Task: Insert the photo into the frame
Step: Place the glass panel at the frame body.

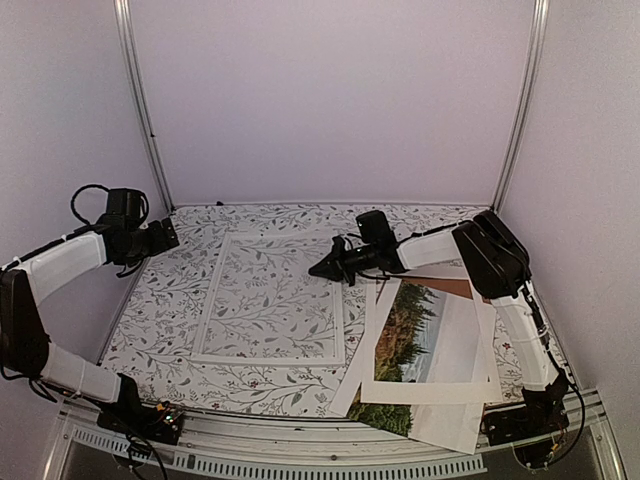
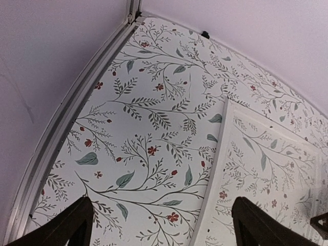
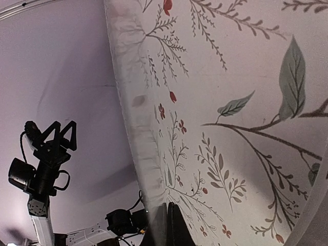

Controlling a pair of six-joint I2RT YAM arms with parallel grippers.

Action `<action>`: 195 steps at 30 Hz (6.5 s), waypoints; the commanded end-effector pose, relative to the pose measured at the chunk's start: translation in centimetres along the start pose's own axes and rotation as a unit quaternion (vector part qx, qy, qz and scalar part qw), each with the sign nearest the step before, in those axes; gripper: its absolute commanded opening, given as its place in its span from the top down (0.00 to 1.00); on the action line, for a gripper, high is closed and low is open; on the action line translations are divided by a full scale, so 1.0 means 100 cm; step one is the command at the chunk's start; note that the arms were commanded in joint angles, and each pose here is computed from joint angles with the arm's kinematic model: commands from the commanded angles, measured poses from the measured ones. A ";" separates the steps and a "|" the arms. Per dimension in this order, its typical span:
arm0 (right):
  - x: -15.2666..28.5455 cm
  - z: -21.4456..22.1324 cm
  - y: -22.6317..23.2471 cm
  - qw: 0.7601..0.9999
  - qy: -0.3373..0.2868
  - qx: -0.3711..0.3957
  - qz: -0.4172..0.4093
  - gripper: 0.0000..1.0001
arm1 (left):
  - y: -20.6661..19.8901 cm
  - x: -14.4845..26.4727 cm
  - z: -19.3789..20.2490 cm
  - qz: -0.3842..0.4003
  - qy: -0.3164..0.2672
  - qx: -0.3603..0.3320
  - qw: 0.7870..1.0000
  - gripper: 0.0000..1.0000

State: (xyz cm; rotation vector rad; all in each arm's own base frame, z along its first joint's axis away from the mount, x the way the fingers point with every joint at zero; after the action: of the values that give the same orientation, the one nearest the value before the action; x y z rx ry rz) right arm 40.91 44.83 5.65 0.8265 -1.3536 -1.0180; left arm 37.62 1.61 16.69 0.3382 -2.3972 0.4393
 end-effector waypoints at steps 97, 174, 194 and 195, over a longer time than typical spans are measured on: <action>0.000 -0.020 0.001 0.996 0.004 0.074 0.045 1.00 | -0.023 -0.008 0.015 0.037 0.026 -0.031 0.998 0.00; 0.000 -0.028 0.010 0.993 -0.005 0.100 0.069 0.64 | -0.044 -0.016 0.038 0.059 0.058 -0.039 0.996 0.00; 0.000 -0.029 0.005 0.988 -0.015 0.115 0.103 0.52 | -0.163 -0.003 0.096 0.282 0.100 -0.050 0.953 0.00; 0.000 -0.029 0.005 0.988 -0.015 0.116 0.102 0.52 | -0.169 -0.003 0.100 0.286 0.105 -0.054 0.951 0.00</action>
State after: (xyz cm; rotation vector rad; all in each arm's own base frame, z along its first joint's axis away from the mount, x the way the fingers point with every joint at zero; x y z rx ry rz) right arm 43.70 44.32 5.93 0.8161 -1.5463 -0.7452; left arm 37.62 -13.91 13.00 -0.3035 -2.2869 0.5129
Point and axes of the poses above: each gripper's point midway between its finger pads, its own x axis back along the fingers, its own y axis along the line the jaws close on, z = x × y, the point moved 1 cm from there along x, back along the fingers
